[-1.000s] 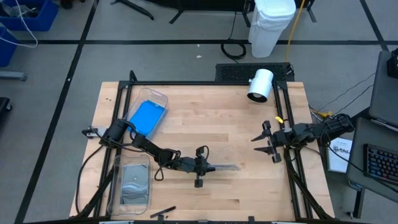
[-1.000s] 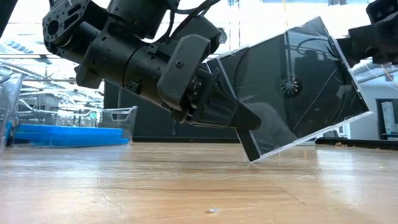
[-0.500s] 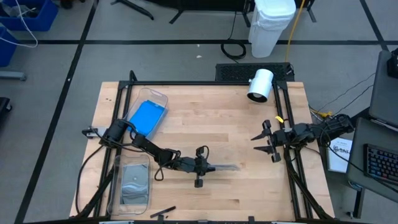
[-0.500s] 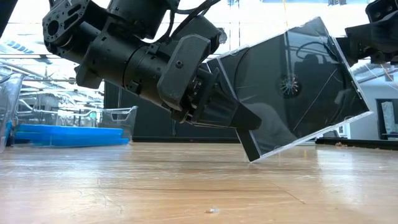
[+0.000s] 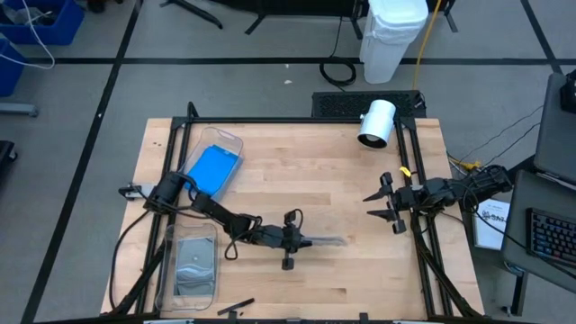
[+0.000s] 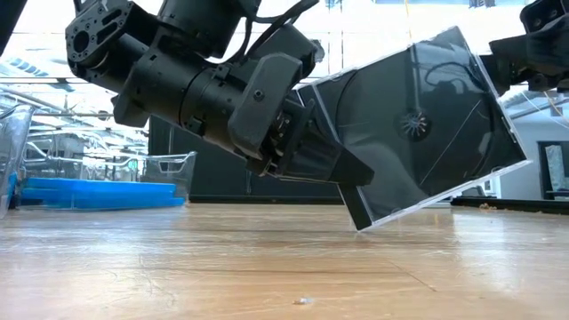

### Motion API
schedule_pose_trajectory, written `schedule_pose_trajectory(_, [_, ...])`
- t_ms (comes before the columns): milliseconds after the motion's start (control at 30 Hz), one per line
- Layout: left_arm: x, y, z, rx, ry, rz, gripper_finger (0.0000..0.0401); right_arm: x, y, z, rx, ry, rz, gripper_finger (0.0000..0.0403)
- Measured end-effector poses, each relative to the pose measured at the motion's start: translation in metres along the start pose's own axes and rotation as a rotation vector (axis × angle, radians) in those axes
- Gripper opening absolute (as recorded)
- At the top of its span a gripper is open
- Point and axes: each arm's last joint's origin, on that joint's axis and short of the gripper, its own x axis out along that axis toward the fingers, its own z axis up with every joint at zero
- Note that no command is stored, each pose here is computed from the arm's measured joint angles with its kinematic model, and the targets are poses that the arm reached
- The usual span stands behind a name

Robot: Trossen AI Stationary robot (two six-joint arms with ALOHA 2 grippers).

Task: Pick & place jewel cases by type
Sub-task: Put the black CD case into the bottom transparent bin

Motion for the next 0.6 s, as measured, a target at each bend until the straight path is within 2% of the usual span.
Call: schedule_pose_trajectory(600, [0.0009,0.0041,0.0015,0.006,-0.015,0.019,0.0033,0.0000,0.0000,-0.0014,0.050,0.014,0.001,0.0164])
